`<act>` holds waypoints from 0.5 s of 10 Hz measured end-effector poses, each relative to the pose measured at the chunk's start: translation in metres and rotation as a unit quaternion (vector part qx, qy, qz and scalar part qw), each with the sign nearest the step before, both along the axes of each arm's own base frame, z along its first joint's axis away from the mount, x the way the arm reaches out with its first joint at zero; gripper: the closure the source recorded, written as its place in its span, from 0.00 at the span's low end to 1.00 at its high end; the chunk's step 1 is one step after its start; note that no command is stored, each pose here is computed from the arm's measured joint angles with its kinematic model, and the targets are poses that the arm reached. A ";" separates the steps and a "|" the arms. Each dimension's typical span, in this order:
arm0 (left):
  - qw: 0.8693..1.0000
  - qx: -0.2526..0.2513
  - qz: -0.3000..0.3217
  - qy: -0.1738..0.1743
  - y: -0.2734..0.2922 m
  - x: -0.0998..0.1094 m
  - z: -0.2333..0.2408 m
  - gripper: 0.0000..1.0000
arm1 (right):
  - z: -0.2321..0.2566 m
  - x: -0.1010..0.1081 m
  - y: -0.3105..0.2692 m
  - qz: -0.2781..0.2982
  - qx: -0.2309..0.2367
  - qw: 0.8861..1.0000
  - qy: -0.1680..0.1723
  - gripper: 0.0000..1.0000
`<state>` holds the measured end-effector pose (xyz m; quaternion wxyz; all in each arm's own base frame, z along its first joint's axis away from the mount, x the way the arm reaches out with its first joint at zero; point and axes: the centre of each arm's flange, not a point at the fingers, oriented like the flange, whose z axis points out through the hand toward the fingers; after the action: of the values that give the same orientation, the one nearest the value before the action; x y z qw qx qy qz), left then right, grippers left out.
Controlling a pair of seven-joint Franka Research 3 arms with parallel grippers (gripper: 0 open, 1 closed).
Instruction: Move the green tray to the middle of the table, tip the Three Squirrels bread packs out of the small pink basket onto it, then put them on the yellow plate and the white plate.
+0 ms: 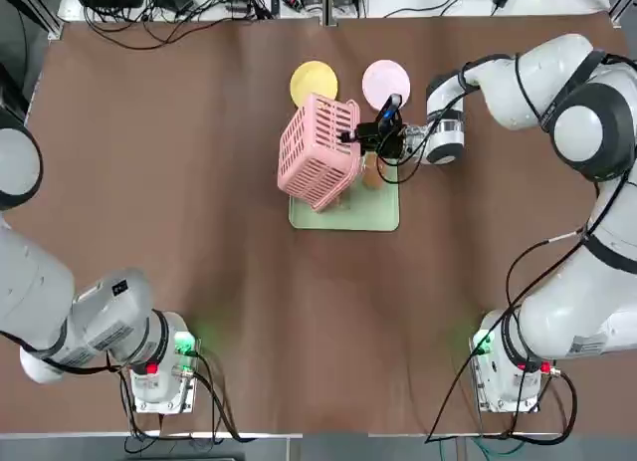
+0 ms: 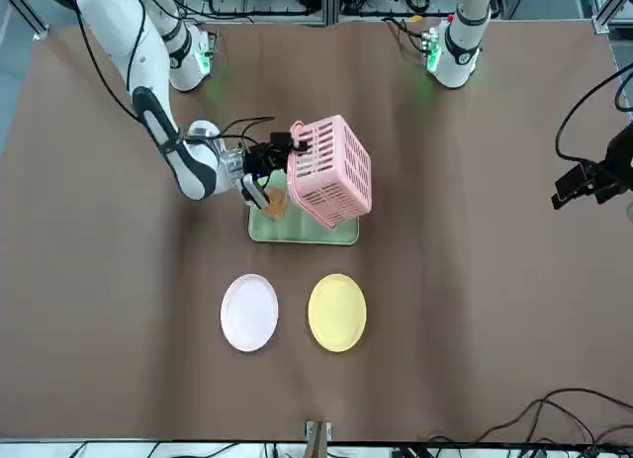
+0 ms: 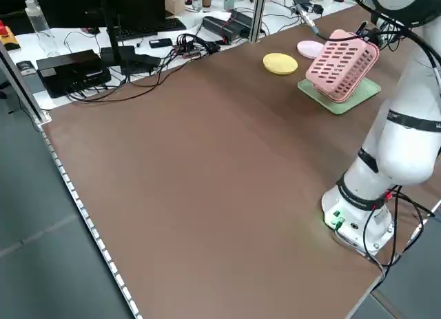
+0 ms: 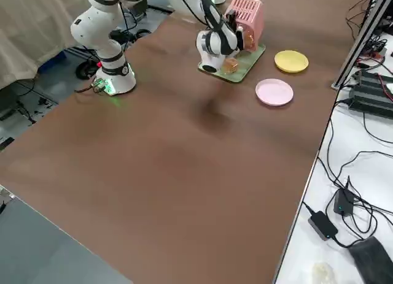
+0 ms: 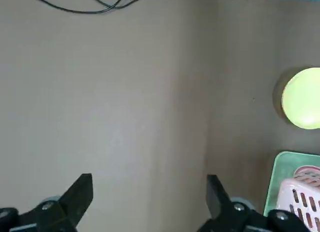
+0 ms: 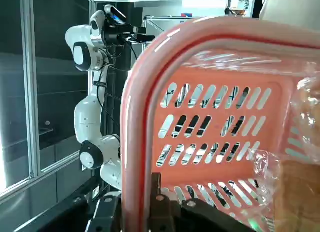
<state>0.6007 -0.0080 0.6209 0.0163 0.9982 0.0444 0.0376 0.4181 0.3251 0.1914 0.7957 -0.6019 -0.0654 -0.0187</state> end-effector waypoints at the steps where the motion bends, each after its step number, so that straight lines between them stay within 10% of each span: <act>1: 1.000 0.000 0.000 -0.001 -0.001 -0.001 0.001 0.00 | -0.002 -0.002 -0.004 0.000 0.004 1.000 0.004 0.93; 5: 1.000 0.001 -0.009 -0.002 -0.009 -0.002 0.003 0.00 | -0.006 0.001 -0.032 0.015 0.015 1.000 -0.002 0.93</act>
<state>0.5985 -0.0173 0.6244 0.0157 0.9985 0.0348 0.0399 0.4188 0.2930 0.1851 0.8048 -0.5887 -0.0759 -0.0090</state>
